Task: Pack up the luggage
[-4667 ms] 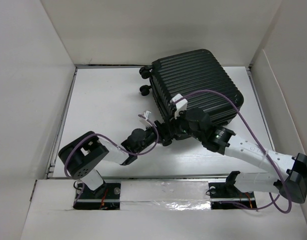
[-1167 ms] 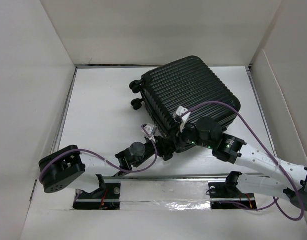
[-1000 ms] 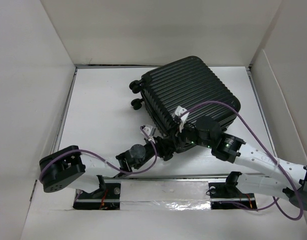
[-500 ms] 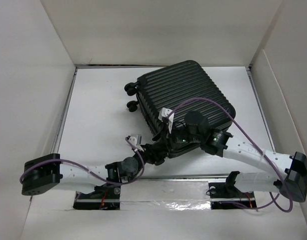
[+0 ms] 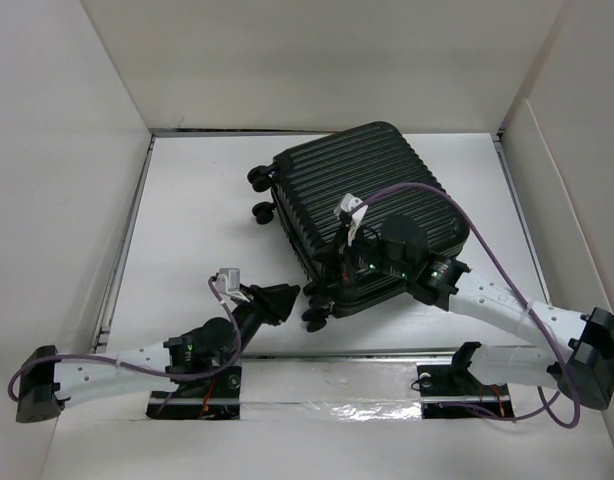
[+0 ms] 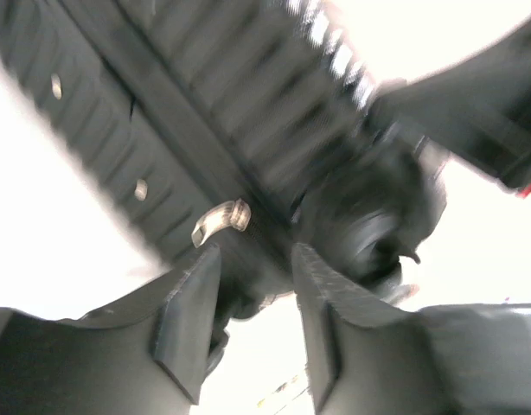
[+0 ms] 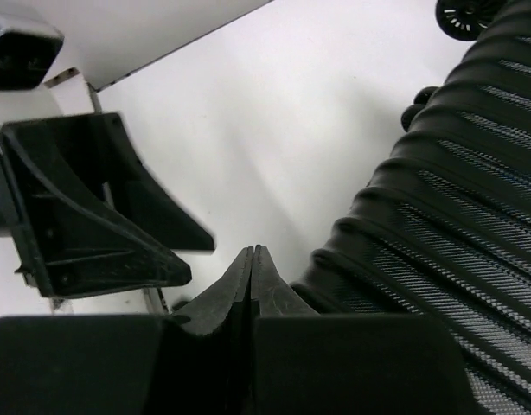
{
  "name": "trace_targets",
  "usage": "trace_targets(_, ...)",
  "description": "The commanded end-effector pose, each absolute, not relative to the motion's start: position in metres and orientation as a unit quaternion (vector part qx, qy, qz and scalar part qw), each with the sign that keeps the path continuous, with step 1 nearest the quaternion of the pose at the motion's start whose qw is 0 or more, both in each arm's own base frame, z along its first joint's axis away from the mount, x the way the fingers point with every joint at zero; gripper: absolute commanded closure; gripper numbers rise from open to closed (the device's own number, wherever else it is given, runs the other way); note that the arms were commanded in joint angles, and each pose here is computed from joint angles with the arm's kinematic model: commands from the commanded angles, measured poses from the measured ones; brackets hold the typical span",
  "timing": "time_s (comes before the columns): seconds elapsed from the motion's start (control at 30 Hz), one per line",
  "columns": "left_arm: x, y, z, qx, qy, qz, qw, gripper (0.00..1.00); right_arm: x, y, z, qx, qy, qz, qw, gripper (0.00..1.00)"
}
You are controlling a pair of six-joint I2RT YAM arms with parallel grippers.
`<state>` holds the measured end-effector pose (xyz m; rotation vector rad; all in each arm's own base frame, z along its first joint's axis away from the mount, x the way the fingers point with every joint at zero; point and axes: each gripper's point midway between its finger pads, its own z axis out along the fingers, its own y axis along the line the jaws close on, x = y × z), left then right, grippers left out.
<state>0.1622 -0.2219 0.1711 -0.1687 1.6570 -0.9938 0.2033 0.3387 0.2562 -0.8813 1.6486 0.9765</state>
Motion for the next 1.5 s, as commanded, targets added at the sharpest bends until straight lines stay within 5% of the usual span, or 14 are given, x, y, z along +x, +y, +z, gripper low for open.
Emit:
trace_targets(0.0,0.143,-0.229,0.124,-0.017,0.745,-0.423,0.516,0.67,0.222,0.34,0.266,-0.354,0.669,0.39,0.524,1.0)
trace_targets(0.27,0.13,-0.272,0.122,0.052,0.755,-0.442,0.482,0.7,0.212,0.321,0.279,-0.358,0.674,0.366,0.533,0.99)
trace_targets(0.4,0.141,-0.287,0.141,0.058,0.739,-0.448,0.5,0.67,0.187,0.297,0.277,-0.362,0.68,0.352,0.531,0.61)
trace_targets(0.53,0.162,-0.291,0.175,0.05,0.707,-0.479,0.518,0.67,0.175,0.281,0.254,-0.392,0.7,0.325,0.5,0.47)
trace_targets(0.7,0.19,-0.288,0.188,0.044,0.693,-0.499,0.518,0.67,0.171,0.284,0.244,-0.403,0.709,0.308,0.489,0.48)
trace_targets(0.83,0.193,-0.293,0.196,0.062,0.681,-0.52,0.512,0.67,0.168,0.292,0.241,-0.433,0.711,0.293,0.47,0.66)
trace_targets(1.03,0.188,-0.299,0.201,0.085,0.669,-0.546,0.498,0.67,0.174,0.292,0.255,-0.455,0.715,0.246,0.471,0.48)
trace_targets(1.2,0.18,-0.302,0.186,0.091,0.672,-0.559,0.476,0.67,0.153,0.282,0.263,-0.475,0.717,0.249,0.445,0.49)
trace_targets(1.47,0.175,-0.303,0.181,0.103,0.663,-0.574,0.469,0.67,0.115,0.294,0.214,-0.545,0.739,0.215,0.332,0.36)
